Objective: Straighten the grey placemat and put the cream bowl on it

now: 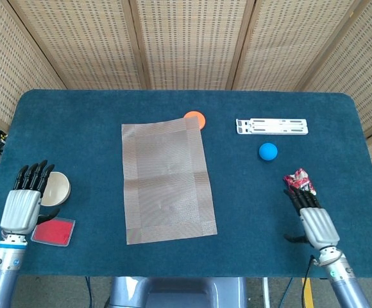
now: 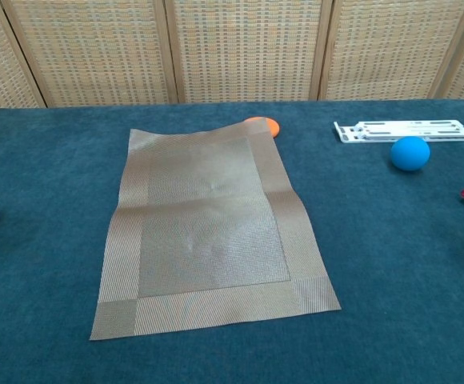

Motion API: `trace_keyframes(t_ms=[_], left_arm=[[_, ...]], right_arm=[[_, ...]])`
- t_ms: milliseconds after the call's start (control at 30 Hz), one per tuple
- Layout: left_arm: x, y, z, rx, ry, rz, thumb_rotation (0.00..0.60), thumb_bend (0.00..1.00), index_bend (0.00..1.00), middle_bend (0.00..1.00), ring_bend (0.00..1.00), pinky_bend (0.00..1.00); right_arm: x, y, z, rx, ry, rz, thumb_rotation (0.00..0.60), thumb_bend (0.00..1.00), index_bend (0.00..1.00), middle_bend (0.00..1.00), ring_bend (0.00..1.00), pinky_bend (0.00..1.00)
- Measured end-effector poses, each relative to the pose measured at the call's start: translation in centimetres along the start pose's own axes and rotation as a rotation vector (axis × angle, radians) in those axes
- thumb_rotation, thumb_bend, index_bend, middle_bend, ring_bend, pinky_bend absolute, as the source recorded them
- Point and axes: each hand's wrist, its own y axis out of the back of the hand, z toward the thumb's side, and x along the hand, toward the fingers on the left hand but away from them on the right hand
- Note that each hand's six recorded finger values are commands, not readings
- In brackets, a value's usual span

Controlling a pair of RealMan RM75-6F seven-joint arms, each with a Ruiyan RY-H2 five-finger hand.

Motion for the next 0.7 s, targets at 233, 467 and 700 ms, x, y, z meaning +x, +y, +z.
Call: trace_keyframes(t_ms=[233,467,700], left_arm=[[0.0,0.3,-0.5,-0.012,0.011,0.01,0.6,0.0,0.0,0.0,0.0,0.0],[0.3,0.1,-0.9,-0.013,0.02,-0.001,0.6,0.0,0.0,0.0,0.0,0.0],[0.6,0.0,-1.4,-0.024,0.037,-0.006,0.6,0.0,0.0,0.0,0.0,0.0]], right_arm=[[-1.2,-2.9,5.2,-0.011,0.11,0.02,0.6,0.05,0.0,0.0,0.0,0.0],[-2.9,-5.3,9.9,-0.016,0.16,0.011,0.6,0.06,0.0,0.0,0.0,0.0],[-5.0,-7.4,12.9,-0.044,0.14,0.024,0.6,0.06,0.0,0.0,0.0,0.0]])
